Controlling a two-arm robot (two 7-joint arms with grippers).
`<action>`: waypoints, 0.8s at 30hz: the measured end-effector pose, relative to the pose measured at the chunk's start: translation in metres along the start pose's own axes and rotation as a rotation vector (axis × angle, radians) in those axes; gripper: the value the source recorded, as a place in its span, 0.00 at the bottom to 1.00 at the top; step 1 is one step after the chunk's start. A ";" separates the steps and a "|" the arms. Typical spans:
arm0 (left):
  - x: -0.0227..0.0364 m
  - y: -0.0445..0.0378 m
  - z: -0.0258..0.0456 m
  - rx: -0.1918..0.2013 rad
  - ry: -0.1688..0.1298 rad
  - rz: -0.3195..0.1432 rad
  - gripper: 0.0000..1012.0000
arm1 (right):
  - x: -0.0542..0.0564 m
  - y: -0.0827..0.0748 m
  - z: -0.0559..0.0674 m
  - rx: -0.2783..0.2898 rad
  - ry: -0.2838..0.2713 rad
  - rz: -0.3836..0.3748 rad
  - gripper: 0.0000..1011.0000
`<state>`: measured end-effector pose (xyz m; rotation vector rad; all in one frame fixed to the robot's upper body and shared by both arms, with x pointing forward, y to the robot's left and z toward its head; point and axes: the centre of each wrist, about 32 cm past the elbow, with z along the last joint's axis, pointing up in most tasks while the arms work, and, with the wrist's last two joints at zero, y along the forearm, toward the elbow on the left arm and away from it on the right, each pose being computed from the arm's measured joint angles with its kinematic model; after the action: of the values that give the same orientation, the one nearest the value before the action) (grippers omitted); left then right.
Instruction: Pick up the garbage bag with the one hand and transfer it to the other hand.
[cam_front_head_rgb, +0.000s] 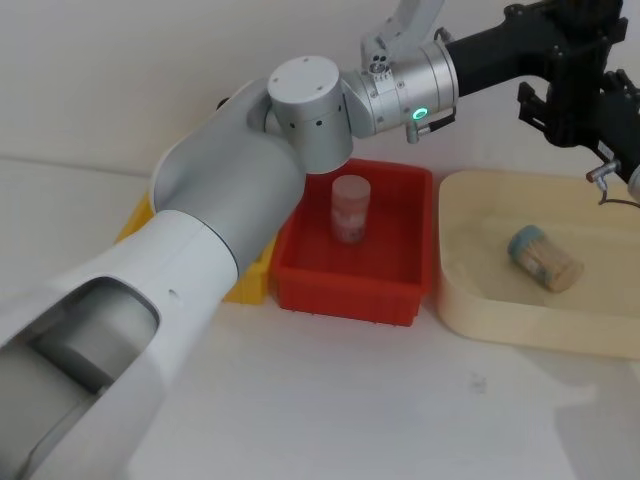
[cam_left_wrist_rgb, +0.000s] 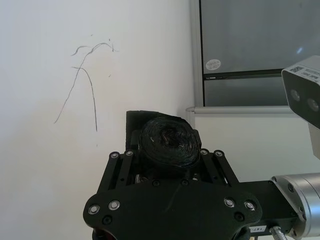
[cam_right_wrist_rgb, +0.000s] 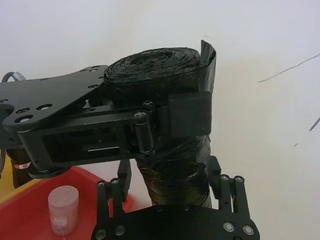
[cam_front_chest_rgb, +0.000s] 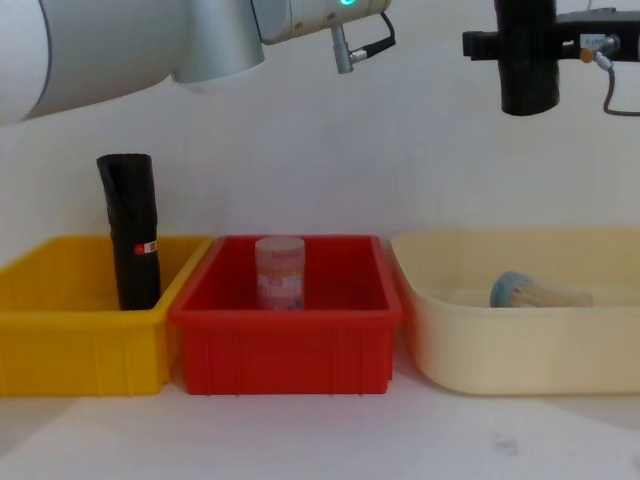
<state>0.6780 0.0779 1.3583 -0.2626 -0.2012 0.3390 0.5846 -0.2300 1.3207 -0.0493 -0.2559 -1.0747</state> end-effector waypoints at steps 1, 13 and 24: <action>0.0000 0.0000 0.0000 0.000 0.000 0.000 0.50 | 0.000 0.000 0.000 -0.001 -0.001 0.000 0.92; 0.0000 0.0000 0.0000 0.000 0.000 0.000 0.50 | -0.002 0.000 0.001 -0.009 -0.014 -0.001 0.59; 0.0000 0.0000 0.0000 0.000 0.000 0.000 0.50 | -0.002 0.001 0.001 -0.012 -0.018 -0.001 0.53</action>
<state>0.6780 0.0779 1.3583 -0.2627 -0.2013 0.3390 0.5840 -0.2276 1.3217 -0.0695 -0.2663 -1.0775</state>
